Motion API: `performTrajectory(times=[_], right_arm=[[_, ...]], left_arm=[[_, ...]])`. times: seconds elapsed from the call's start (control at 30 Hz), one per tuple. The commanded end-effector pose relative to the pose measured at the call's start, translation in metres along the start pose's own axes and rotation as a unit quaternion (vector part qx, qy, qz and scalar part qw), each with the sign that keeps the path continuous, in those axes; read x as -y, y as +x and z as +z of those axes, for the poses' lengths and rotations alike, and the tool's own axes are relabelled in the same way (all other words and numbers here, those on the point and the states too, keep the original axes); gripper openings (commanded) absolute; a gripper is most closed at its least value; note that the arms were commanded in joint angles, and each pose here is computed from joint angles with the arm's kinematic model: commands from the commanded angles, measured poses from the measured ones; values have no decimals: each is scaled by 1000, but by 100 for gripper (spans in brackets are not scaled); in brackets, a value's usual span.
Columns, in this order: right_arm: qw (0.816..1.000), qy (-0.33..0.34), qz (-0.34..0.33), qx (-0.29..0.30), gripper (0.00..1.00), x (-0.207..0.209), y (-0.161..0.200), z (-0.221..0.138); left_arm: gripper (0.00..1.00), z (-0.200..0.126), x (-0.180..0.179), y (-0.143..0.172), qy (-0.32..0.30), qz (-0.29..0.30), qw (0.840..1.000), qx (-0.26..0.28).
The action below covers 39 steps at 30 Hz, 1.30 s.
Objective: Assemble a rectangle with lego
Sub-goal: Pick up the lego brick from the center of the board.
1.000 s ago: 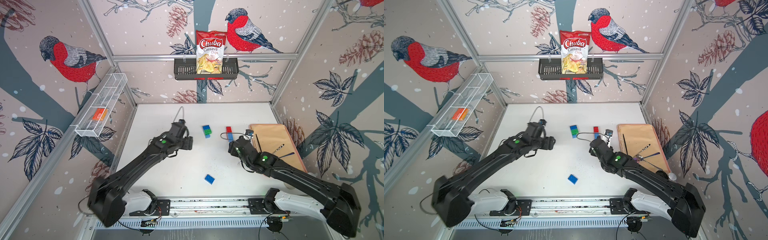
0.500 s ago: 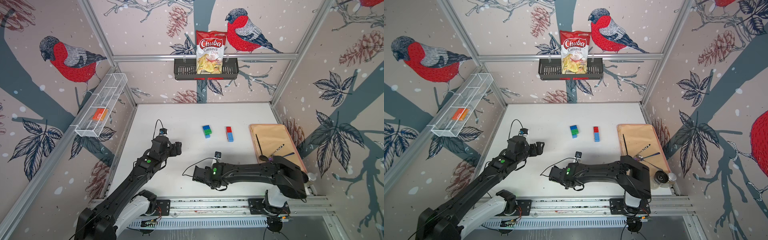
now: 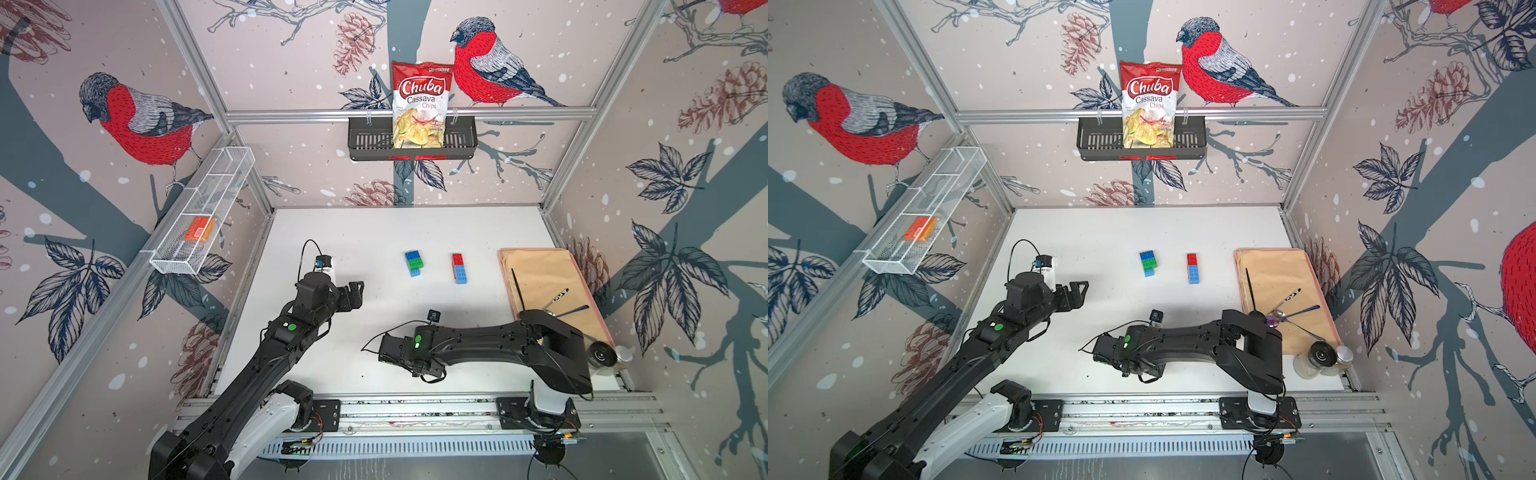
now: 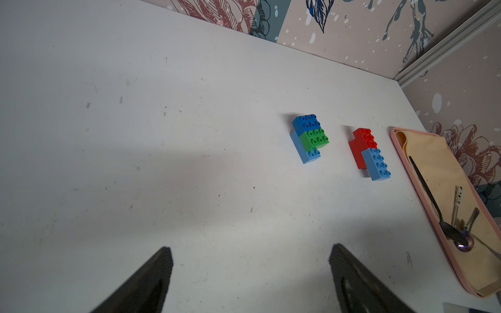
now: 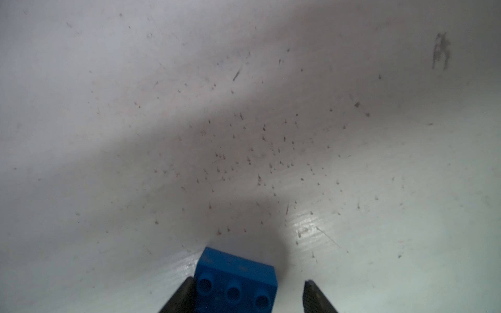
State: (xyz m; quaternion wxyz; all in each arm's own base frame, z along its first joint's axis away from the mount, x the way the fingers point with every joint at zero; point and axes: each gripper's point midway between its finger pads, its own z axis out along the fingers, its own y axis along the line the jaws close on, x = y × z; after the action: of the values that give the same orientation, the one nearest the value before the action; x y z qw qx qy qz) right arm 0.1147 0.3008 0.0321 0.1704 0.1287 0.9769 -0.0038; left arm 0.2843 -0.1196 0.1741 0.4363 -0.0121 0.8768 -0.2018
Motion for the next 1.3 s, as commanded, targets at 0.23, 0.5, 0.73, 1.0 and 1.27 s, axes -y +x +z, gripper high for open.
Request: performTrajectory(times=[0.23, 0.5, 0.73, 1.0, 1.27], right_arm=[[999, -11, -3, -31, 65, -5, 10, 12], [999, 3, -34, -1, 68, -2, -5, 4], [991, 4, -130, 18, 69, 4, -7, 4], [984, -28, -174, 37, 63, -8, -5, 11], [981, -23, -185, 56, 36, -5, -11, 13]], left_arm=[[90, -1, 4, -6, 12, 5, 1000, 15], [90, 0, 2, -4, 7, 5, 1000, 13], [91, 3, 2, -3, 6, 5, 1000, 8], [91, 6, -1, 0, 1, 6, 1000, 0], [91, 9, -2, 4, -3, 5, 1000, -7]])
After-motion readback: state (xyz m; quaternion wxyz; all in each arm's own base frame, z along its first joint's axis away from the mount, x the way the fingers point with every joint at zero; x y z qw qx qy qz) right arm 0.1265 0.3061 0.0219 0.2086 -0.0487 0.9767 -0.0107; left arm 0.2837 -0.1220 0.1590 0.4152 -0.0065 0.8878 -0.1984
